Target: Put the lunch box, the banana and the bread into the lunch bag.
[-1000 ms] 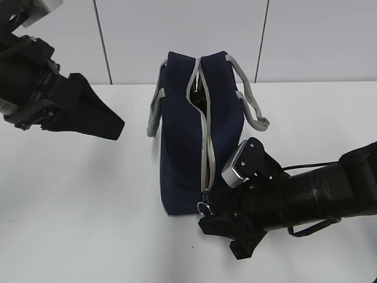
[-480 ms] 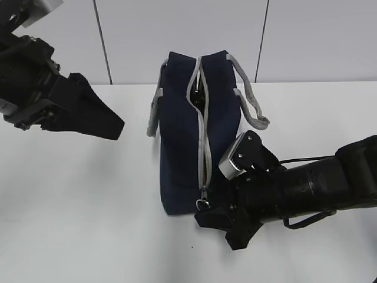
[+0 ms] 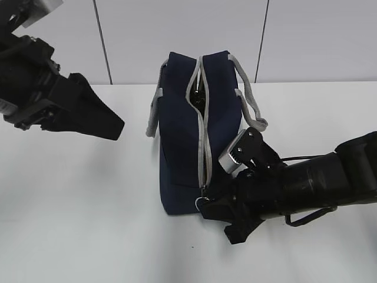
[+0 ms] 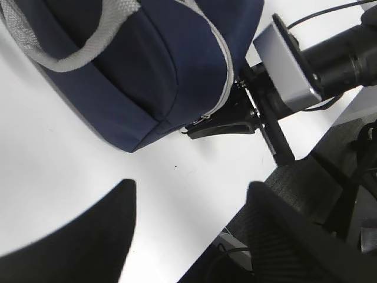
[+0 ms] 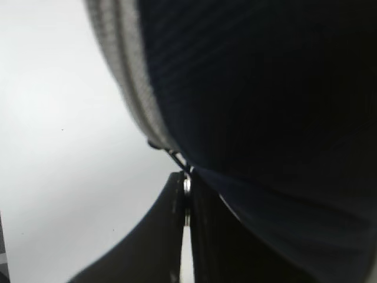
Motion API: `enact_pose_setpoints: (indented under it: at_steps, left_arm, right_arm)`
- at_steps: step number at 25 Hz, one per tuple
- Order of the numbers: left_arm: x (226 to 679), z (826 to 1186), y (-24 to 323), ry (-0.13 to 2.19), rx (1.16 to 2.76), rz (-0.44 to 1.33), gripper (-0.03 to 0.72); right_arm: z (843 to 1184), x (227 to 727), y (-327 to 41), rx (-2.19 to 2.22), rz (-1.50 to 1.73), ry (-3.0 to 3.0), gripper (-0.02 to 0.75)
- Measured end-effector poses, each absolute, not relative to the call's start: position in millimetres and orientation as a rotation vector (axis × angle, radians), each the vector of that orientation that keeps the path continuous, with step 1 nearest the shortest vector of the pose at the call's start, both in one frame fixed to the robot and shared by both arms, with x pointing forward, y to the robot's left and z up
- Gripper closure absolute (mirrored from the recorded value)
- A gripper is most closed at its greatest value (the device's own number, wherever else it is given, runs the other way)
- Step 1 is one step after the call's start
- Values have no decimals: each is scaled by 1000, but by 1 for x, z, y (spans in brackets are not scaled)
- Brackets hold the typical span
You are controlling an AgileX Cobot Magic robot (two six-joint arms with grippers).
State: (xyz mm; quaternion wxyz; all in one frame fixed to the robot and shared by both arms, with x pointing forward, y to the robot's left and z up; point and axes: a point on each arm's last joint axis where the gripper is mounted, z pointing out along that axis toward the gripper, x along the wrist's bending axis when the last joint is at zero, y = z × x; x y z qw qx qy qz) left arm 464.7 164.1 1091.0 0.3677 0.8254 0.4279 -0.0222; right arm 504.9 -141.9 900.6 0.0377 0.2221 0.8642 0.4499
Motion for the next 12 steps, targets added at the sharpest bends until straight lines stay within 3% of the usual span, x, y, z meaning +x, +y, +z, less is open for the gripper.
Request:
enact_pose_setpoints:
  at_steps: [12]
  left_arm:
    - [465, 1091, 164, 1099, 2120, -57, 274]
  right_arm:
    - [941, 489, -150, 687, 1290, 2708, 754]
